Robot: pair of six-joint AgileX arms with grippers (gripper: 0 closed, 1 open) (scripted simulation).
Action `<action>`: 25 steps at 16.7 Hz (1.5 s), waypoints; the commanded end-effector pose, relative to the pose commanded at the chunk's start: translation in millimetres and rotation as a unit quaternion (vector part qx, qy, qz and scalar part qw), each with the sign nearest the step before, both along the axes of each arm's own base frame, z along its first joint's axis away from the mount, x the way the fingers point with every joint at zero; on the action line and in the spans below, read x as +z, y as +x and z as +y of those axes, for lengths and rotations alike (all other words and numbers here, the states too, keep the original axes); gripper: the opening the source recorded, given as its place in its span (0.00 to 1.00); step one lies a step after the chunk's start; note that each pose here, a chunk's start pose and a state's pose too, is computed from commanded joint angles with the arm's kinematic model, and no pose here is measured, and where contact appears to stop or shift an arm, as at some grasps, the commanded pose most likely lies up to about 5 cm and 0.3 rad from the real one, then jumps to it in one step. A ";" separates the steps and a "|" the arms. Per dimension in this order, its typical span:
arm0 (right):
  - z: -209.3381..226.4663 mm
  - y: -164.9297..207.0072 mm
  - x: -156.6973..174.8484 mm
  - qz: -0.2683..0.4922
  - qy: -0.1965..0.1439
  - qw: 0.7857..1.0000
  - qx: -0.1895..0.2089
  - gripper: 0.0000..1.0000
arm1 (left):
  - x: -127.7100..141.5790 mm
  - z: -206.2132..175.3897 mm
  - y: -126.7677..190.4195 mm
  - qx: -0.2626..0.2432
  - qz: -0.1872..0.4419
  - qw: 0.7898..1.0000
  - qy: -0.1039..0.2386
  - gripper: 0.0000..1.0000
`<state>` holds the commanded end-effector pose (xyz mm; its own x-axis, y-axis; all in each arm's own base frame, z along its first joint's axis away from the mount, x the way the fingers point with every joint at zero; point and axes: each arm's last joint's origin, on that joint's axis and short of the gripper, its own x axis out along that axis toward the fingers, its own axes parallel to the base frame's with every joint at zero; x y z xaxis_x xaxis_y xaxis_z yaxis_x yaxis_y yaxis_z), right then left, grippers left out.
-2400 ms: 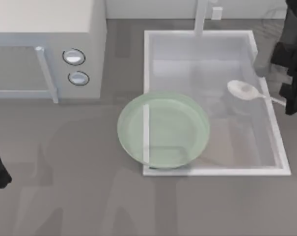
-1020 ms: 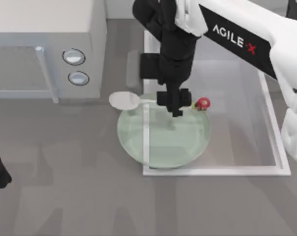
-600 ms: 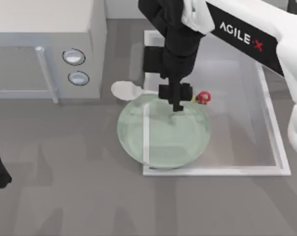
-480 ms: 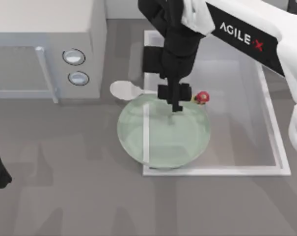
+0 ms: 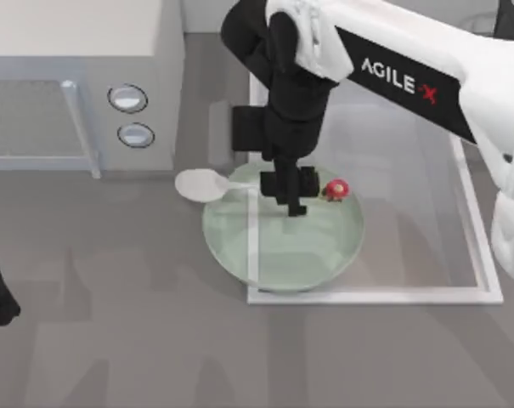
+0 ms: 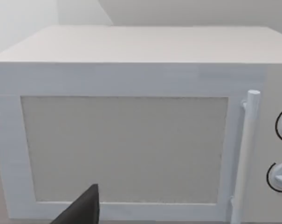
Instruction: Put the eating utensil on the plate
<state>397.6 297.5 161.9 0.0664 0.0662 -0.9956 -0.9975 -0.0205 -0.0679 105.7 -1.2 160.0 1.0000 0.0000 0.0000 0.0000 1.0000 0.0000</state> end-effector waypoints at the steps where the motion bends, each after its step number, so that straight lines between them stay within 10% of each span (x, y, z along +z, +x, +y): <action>1: 1.6 -1.9 -5.8 0.008 -0.004 1.000 0.004 0.00 | 0.0 0.0 0.0 0.000 0.000 1.000 0.000 1.00; 9: 3.6 -6.4 -26.7 0.033 -0.022 0.999 0.011 0.00 | 0.0 0.0 0.0 0.000 0.000 1.000 0.000 1.00; 22: 3.6 -6.4 -26.7 0.033 -0.022 0.999 0.011 0.98 | 0.0 0.0 0.0 0.000 0.000 1.000 0.000 1.00; 25: 3.6 -6.4 -26.7 0.033 -0.022 0.999 0.011 1.00 | 0.0 0.0 0.0 0.000 0.000 1.000 0.000 1.00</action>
<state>391.1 301.0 135.2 -0.0005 0.0236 -0.9997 -0.9990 -0.0446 -0.0005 105.7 -1.2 160.0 1.0000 0.0000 0.0000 0.0000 1.0000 0.0000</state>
